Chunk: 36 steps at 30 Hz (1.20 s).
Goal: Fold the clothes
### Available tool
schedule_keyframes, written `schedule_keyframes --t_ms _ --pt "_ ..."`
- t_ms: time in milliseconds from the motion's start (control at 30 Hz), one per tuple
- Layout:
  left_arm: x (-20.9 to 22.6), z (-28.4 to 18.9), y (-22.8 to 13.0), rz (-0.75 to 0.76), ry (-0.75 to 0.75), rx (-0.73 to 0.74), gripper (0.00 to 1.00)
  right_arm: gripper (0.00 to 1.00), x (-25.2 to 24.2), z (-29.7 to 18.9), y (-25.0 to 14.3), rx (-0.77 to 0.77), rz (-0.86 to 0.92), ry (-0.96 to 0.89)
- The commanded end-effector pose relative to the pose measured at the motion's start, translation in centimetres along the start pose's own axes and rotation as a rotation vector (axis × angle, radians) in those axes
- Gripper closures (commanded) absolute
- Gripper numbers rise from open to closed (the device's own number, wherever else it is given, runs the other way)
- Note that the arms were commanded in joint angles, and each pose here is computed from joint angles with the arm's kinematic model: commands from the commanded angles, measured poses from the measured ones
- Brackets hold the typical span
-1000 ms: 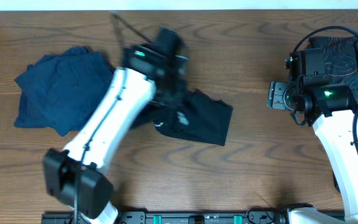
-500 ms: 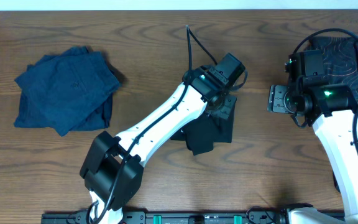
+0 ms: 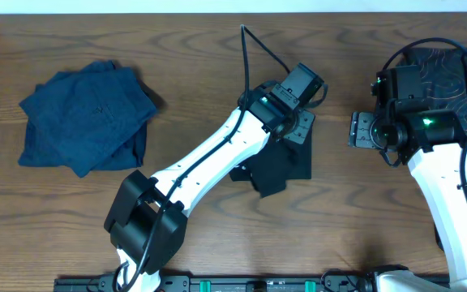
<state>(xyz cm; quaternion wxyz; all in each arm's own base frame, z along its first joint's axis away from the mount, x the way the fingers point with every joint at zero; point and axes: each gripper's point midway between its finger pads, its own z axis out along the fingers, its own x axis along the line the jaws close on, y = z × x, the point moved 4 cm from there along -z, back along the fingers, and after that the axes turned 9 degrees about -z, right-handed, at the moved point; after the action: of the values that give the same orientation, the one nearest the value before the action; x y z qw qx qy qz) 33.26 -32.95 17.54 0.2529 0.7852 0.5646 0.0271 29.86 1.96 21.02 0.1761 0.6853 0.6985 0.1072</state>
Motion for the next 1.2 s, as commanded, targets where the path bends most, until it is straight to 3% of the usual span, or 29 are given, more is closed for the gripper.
schedule_keyframes --t_ms 0,133,267,467,767,867,900,933,1000,1033,1167 --pt "0.7 -0.2 0.4 0.035 0.026 -0.013 0.56 0.27 0.6 0.0 -0.3 0.018 -0.027 0.061" --pt "2.8 -2.0 0.8 -0.002 0.055 -0.005 0.56 0.27 2.8 -0.2 -0.9 0.037 -0.18 0.218" --pt "7.6 -4.3 0.4 -0.091 0.148 0.041 0.56 0.25 5.5 -0.3 -2.1 0.06 -0.331 0.376" --pt "14.5 -5.1 -1.9 -0.301 0.258 0.182 0.56 0.21 9.2 3.0 -4.1 0.098 -0.483 0.448" --pt "18.3 -5.2 -2.7 -0.408 0.268 0.217 0.56 0.19 15.9 8.3 -6.6 0.103 -0.629 0.589" --pt "18.6 -5.2 -2.6 -0.414 0.27 0.216 0.56 0.23 17.4 9.2 -6.6 0.09 -0.656 0.606" --pt "18.6 -5.2 -2.6 -0.414 0.27 0.216 0.56 0.27 17.7 9.4 -6.7 0.087 -0.663 0.614" --pt "18.6 -5.2 -2.7 -0.414 0.271 0.216 0.56 0.38 18.0 9.6 -6.7 0.087 -0.669 0.618" --pt "18.6 -5.3 -2.7 -0.414 0.271 0.219 0.56 0.86 18.3 9.6 -7.0 0.094 -0.679 0.621" --pt "18.6 -5.3 -2.7 -0.414 0.271 0.22 0.56 0.99 18.3 9.5 -7.1 0.101 -0.678 0.627" --pt "18.6 -5.3 -2.7 -0.414 0.272 0.219 0.55 0.99 18.3 5.5 -5.7 0.082 -0.652 0.715"
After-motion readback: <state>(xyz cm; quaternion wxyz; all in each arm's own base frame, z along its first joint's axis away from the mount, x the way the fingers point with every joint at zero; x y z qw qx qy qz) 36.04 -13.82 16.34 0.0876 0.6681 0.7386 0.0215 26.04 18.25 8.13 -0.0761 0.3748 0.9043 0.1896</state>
